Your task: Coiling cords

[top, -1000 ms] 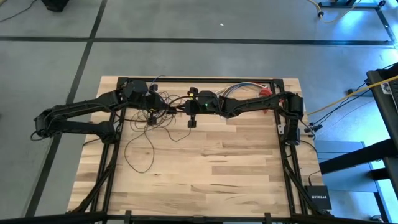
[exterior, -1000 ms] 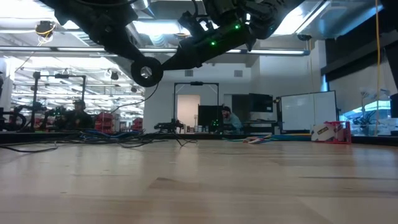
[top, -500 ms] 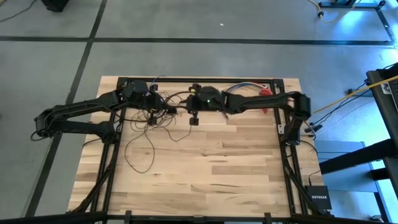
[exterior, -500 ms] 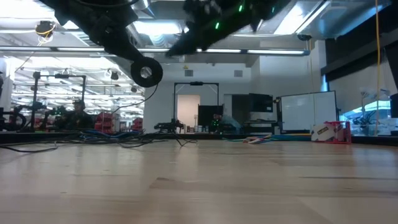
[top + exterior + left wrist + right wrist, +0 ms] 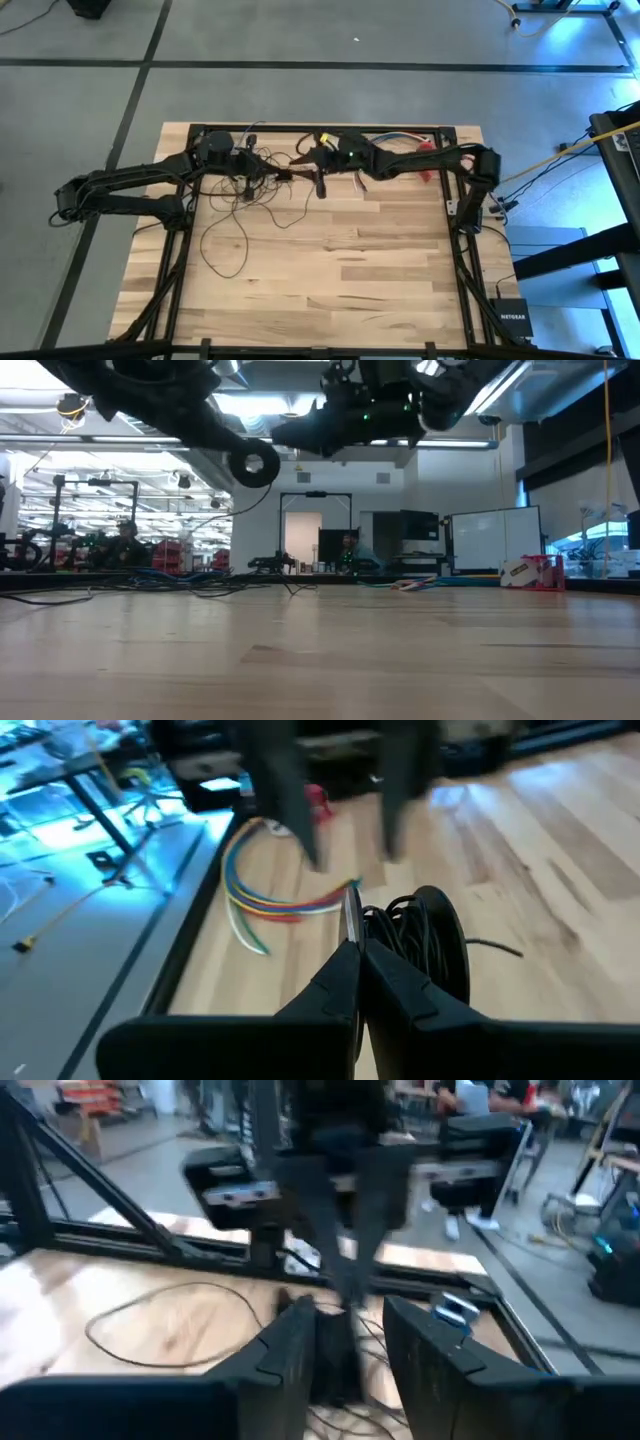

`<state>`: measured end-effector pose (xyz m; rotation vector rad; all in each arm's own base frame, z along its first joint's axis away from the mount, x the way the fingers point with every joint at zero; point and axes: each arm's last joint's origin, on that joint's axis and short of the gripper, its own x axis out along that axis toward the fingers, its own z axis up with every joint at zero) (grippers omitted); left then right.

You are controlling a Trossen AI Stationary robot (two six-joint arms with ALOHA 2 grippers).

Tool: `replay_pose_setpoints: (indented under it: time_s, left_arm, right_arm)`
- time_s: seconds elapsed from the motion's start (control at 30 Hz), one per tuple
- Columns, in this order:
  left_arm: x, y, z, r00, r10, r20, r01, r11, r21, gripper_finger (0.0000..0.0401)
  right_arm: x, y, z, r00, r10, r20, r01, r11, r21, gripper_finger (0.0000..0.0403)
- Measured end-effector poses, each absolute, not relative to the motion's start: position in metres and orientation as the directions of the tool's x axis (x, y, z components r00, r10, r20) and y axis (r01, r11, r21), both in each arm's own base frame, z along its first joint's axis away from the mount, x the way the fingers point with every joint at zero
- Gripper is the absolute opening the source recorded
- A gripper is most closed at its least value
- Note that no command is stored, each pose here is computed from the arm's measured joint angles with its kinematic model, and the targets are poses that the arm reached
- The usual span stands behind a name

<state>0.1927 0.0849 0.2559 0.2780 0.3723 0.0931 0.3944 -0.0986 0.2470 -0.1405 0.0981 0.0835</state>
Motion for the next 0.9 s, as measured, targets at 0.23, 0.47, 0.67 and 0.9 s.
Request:
replay_pose_setpoints:
  time_s: [0.23, 0.47, 0.67, 0.9]
  left_arm:
    - [0.194, 0.084, 0.260, 0.942, 0.140, -0.305, -0.050, 0.957, 0.284, 0.0002]
    - [0.195, 0.084, 0.260, 0.943, 0.138, -0.303, -0.049, 0.958, 0.284, 0.0002]
    - [0.195, 0.084, 0.260, 0.945, 0.138, -0.298, -0.051, 0.958, 0.284, 0.0002]
    - [0.195, 0.084, 0.261, 0.948, 0.140, -0.287, -0.054, 0.956, 0.287, 0.0002]
  right_arm:
    - [0.408, -0.099, 0.228, 0.997, 0.072, -0.034, -0.076, 0.987, -0.139, 0.0127]
    - [0.413, -0.099, 0.230, 0.997, 0.070, -0.028, -0.073, 0.987, -0.145, 0.0127]
    - [0.414, -0.099, 0.230, 0.997, 0.070, -0.040, -0.075, 0.986, -0.149, 0.0127]
    - [0.414, -0.098, 0.229, 0.996, 0.071, -0.050, -0.077, 0.986, -0.147, 0.0112]
